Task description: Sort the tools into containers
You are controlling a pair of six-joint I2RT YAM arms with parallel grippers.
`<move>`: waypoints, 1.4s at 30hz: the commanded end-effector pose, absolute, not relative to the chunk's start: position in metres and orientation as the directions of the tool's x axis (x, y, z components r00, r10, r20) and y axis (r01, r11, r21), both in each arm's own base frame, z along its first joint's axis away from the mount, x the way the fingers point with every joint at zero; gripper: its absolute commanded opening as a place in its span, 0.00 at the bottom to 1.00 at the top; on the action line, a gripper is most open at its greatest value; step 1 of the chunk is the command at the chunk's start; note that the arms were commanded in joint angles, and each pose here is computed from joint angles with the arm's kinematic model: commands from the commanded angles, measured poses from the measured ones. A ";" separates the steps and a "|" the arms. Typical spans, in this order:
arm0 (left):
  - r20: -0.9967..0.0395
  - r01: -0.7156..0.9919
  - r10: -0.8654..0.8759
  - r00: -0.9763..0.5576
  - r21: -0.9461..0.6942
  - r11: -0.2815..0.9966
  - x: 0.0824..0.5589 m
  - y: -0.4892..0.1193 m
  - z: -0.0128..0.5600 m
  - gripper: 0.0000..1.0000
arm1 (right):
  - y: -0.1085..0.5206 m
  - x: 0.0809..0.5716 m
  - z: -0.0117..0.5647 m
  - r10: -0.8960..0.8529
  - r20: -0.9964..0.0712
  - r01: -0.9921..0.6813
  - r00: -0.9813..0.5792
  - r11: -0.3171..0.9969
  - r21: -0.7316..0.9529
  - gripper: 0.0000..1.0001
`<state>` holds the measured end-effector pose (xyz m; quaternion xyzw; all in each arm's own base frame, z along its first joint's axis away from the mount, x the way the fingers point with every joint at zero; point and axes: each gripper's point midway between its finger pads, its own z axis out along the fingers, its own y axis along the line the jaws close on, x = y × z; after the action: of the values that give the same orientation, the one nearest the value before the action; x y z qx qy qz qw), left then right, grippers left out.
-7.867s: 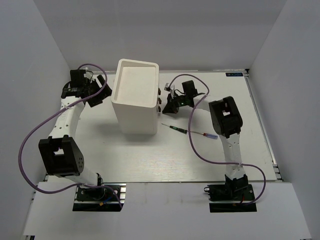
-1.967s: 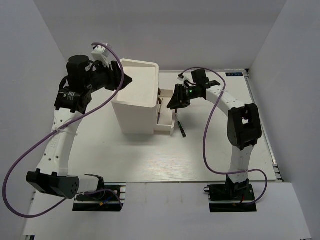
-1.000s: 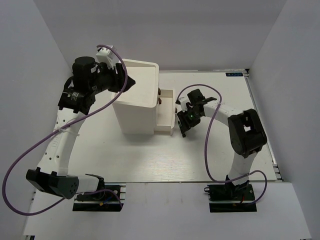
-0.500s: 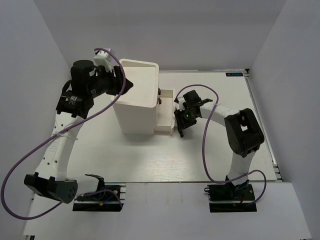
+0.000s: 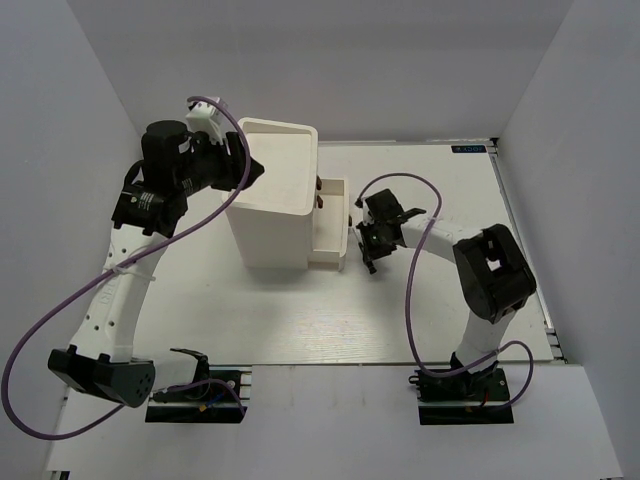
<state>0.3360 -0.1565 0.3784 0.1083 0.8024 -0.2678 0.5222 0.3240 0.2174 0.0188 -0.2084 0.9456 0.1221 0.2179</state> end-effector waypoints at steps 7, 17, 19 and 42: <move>-0.866 0.173 -0.198 -0.459 -0.306 0.936 0.333 -0.108 0.343 0.64 | 0.170 0.360 0.107 -0.175 -0.622 -0.320 -0.763 0.939 0.129 0.00; -0.848 -0.138 -0.311 -0.428 -0.279 0.950 0.346 -0.053 0.326 0.70 | 0.266 0.380 0.159 -0.162 -0.667 -0.551 -0.727 0.718 0.426 0.00; -0.846 -0.169 -0.332 -0.417 -0.287 0.943 0.347 -0.043 0.326 0.70 | 0.281 0.393 0.153 -0.152 -0.647 -0.533 -0.747 0.719 0.446 0.00; -0.730 -0.161 -0.415 -0.544 -0.394 0.905 0.402 -0.021 0.247 0.19 | 0.237 0.426 0.168 -0.137 -0.707 -0.464 -0.694 0.836 0.293 0.00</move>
<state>0.3900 -0.0099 0.2535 -0.1833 0.8670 -0.1010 0.4523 0.4117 0.2729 0.1647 -0.1722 0.8820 0.3161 0.3041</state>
